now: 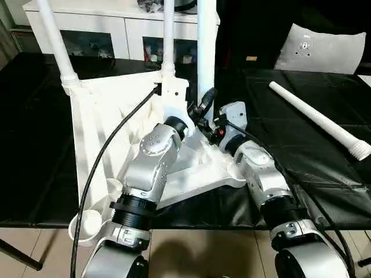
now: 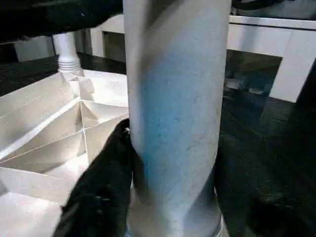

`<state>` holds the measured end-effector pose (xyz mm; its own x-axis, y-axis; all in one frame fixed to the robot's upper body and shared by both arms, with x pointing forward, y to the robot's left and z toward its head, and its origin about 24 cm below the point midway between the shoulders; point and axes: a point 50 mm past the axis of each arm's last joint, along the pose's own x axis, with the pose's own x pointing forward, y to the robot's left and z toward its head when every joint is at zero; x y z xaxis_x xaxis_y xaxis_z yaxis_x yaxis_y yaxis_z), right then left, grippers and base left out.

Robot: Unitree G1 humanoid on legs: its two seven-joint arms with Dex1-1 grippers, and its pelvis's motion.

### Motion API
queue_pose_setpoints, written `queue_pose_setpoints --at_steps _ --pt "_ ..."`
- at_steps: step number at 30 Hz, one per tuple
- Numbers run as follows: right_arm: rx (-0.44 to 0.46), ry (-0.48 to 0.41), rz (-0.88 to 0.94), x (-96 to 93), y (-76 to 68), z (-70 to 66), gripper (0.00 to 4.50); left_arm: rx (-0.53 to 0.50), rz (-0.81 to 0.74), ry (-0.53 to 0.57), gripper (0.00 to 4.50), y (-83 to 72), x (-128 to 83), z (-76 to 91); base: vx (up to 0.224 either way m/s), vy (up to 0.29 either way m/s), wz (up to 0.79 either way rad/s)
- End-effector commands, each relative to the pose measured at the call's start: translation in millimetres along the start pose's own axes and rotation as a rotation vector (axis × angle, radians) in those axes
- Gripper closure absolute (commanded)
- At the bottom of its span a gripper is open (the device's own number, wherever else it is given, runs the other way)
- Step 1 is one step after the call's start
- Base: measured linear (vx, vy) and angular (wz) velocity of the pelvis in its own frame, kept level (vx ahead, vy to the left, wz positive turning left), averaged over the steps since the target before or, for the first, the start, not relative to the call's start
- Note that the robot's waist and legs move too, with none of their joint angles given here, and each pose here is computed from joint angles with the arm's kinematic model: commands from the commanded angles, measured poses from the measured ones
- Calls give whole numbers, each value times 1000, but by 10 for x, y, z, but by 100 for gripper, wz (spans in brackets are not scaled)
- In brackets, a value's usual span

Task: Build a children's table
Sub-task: Pick table leg

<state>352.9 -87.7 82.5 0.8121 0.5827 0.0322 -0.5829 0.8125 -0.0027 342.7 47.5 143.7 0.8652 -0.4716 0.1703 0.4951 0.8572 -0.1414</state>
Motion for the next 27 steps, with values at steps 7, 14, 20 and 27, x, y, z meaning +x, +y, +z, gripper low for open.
queue_pose_setpoints --at_steps 7,14,20,27 --pt "-9 -91 98 -133 -140 167 113 11 1 -16 266 99 1 50 0 0 0" --pt "87 -123 194 -277 -299 280 56 14 -66 -4 266 192 -35 74 0 0 0" --pt "162 -49 367 -432 -428 360 56 -53 -251 1 266 245 -127 139 0 0 0" --pt "161 122 630 -586 -431 342 56 -133 -605 17 266 147 -272 280 0 0 0"
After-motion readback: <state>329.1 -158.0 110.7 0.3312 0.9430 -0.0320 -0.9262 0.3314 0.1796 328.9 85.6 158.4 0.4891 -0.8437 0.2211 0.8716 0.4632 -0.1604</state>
